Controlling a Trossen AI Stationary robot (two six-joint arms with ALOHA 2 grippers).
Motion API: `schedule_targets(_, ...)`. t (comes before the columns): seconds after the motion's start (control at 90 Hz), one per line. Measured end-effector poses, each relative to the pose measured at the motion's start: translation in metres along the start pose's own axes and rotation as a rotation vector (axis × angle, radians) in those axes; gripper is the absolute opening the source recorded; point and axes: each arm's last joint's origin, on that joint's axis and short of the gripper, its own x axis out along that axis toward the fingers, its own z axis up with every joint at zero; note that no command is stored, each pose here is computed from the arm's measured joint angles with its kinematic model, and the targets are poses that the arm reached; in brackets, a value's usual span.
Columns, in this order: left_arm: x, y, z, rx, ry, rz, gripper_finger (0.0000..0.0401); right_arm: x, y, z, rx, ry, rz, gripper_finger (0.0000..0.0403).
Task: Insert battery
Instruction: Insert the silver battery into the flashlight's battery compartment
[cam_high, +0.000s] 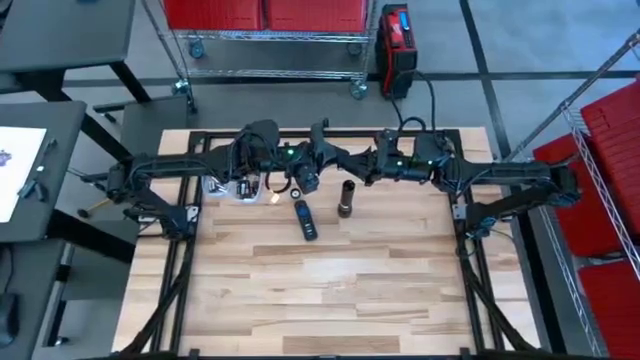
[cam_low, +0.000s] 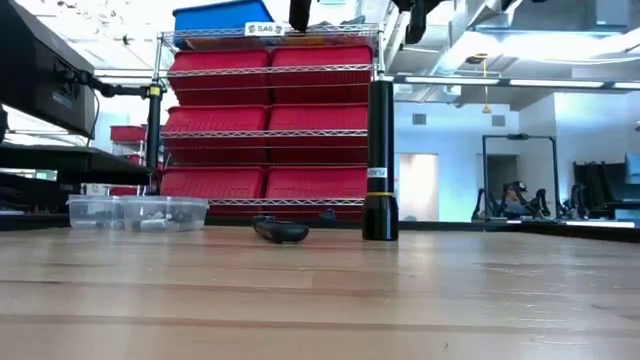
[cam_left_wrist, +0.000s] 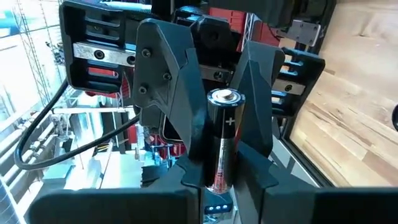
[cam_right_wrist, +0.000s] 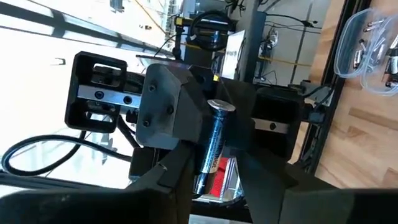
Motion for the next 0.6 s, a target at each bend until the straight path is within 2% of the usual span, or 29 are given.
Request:
schedule_targets(0.167,0.0002,-0.0005,0.0003,-0.002,-0.002,-0.004,0.0029,0.0002,0.0016,-0.0052,-0.002,0.049,0.016,0.011)
schedule_targets(0.433,0.0013,-0.0009,0.0022,-0.016,-0.005,0.007,0.0029,-0.0003,0.003,-0.0068,0.012,0.094,0.03,0.0174)
schedule_targets(0.6,0.0018,-0.0029,0.0026,-0.013,-0.002,-0.003,0.0029,-0.0004,0.0046,-0.0073,-0.002,0.093,0.036,0.0185)
